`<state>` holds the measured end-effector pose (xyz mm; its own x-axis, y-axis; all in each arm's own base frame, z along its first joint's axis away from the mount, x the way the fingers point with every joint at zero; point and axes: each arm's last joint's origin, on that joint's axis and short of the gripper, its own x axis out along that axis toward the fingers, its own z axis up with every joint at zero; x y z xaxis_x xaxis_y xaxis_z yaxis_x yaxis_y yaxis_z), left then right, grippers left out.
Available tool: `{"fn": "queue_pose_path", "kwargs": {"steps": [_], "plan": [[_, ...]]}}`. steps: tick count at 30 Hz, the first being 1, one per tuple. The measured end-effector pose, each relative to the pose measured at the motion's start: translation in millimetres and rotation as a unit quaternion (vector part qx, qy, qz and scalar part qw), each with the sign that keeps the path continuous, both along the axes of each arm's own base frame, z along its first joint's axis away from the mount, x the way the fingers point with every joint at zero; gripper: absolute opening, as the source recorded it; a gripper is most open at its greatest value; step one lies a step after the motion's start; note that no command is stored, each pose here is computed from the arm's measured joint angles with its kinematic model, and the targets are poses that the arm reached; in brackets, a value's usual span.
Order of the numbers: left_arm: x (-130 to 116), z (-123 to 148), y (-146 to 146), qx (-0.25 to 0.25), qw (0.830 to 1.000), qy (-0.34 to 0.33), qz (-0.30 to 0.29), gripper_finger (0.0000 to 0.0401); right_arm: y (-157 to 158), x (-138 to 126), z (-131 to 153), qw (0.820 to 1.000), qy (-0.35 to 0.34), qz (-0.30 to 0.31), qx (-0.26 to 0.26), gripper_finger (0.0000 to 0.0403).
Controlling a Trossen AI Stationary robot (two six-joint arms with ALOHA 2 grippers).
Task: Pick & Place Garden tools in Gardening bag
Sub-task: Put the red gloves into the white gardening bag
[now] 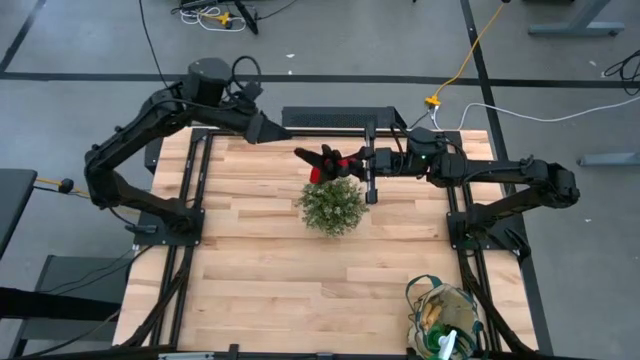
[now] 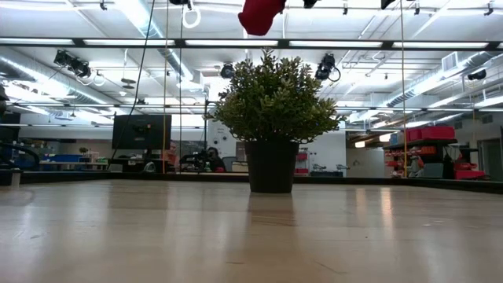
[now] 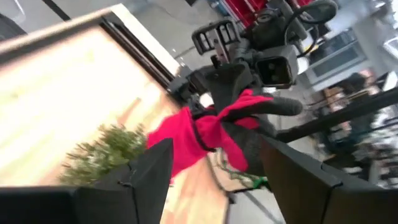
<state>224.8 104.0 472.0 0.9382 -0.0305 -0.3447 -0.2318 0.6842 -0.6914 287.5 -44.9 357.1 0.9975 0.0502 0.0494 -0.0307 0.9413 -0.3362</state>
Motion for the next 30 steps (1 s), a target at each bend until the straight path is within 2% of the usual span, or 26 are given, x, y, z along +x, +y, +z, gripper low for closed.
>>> {"fn": "queue_pose_path", "kwargs": {"steps": [6, 22, 30], "plan": [[-5.1, 2.9, 0.6, 0.060, 0.998, 0.001, 0.020, 0.0211, 0.0, -0.3, -0.3, 0.999, 0.004, 0.002, 0.032, 0.0038], [-4.9, 3.0, 2.6, 0.097, 0.994, 0.007, 0.044, 0.0012, -0.4, -0.2, -3.6, 0.999, 0.021, -0.004, 0.038, 0.0038], [-3.2, 4.2, 1.2, 0.142, 0.989, 0.007, 0.044, 0.0004, 0.2, -3.5, -0.5, 0.998, 0.018, -0.003, 0.066, 0.0038]]}}
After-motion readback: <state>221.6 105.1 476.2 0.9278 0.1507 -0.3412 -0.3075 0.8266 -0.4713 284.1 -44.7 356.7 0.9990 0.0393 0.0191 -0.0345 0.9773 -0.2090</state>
